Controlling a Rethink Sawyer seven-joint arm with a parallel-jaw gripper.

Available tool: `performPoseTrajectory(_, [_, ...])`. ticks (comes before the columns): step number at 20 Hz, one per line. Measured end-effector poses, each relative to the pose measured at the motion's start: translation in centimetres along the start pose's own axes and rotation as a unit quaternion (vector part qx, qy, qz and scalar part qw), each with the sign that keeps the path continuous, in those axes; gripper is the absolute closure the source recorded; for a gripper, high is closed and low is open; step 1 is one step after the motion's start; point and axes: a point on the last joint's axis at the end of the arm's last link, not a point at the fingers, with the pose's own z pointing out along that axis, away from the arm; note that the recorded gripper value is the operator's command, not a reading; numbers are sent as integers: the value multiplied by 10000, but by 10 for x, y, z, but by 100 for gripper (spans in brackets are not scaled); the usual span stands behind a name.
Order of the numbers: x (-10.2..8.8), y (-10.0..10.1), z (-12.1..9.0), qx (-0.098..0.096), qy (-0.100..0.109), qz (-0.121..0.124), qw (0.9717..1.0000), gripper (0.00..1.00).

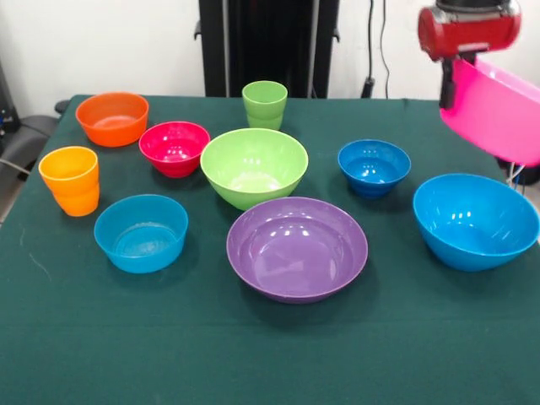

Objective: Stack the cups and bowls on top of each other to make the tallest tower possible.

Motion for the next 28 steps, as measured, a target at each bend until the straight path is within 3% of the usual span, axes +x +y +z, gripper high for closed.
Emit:
performPoseTrajectory(7, [-33,-4,24,19,36,-50,10000,100])
performPoseTrajectory(15, [-58,-31,33,143,187,-39,9997,100])
performPoseTrajectory(18, [-59,-57,29,203,255,81,9994,100])
performPoseTrajectory(19, [-60,-76,25,235,288,183,9991,100])
performPoseTrajectory(22, [-61,-99,19,271,321,312,9986,100])
performPoseTrajectory(23, [-61,-125,13,309,384,458,9977,100])
performPoseTrajectory(25, [-60,-139,8,329,424,540,9971,100])
performPoseTrajectory(28, [-60,-181,-2,382,564,771,9947,100])
